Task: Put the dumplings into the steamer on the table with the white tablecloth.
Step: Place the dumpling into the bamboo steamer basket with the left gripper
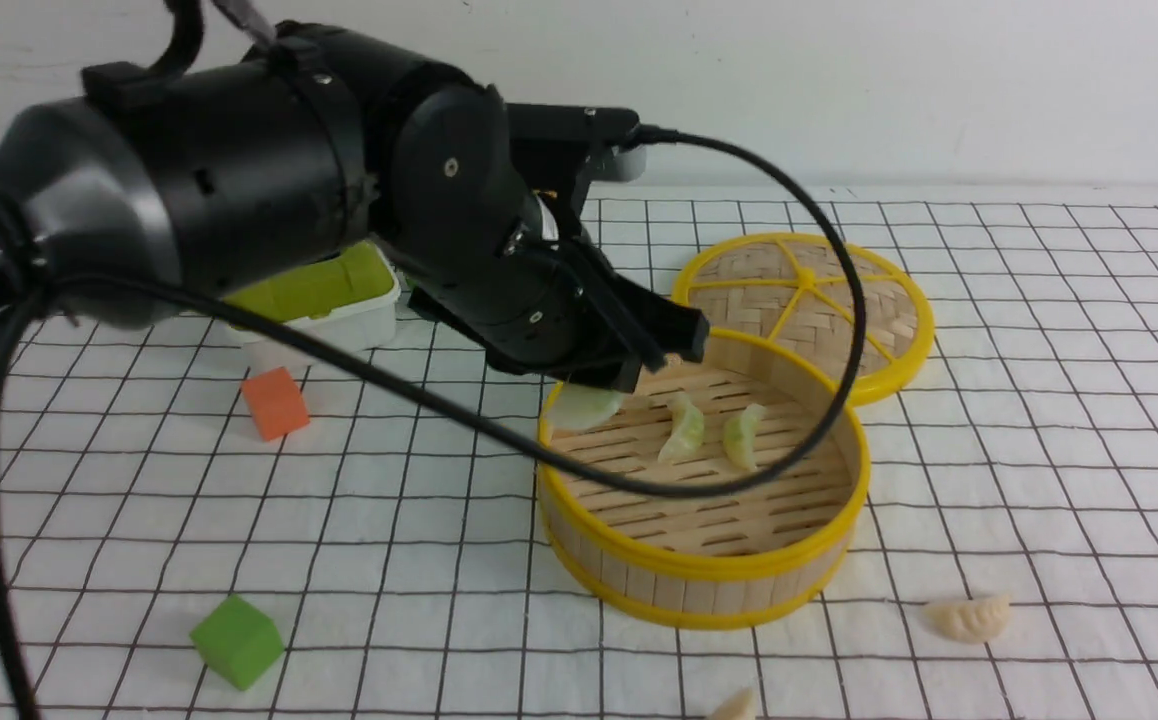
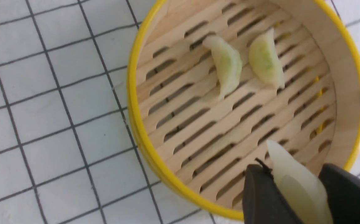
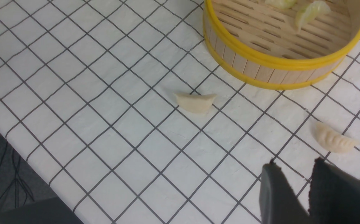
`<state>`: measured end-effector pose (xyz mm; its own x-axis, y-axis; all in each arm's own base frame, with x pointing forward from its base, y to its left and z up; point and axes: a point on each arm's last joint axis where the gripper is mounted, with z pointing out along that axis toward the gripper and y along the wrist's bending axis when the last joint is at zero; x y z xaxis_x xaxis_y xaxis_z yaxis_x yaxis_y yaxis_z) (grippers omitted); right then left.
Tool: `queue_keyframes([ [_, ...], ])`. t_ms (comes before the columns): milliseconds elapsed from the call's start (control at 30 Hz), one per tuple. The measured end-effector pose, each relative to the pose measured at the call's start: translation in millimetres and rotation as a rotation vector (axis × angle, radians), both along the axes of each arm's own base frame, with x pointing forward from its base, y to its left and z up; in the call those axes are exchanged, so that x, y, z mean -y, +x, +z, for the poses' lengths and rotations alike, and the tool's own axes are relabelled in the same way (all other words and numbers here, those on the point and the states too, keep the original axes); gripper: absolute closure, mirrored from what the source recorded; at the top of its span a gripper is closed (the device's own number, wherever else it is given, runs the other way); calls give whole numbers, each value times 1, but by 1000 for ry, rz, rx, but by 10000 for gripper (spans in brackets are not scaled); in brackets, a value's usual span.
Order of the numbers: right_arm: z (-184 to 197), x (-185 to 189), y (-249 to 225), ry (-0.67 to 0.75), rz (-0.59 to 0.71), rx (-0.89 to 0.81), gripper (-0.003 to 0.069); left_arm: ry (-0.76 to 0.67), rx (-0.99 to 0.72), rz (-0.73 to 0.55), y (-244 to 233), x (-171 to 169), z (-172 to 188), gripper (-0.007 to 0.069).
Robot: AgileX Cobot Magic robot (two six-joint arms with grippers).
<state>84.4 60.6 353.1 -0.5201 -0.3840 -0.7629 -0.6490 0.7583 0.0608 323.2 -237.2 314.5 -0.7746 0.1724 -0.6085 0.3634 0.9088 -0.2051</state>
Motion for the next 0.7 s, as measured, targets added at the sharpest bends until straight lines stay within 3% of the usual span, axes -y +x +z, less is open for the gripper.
queue_keyframes([
  [200,0,-1,0,10,3,-5,477,-36,-92,119,49,6,-37,405],
  [700,-5,-1,0,8,3,-22,461,12,-154,153,96,36,-118,400],
])
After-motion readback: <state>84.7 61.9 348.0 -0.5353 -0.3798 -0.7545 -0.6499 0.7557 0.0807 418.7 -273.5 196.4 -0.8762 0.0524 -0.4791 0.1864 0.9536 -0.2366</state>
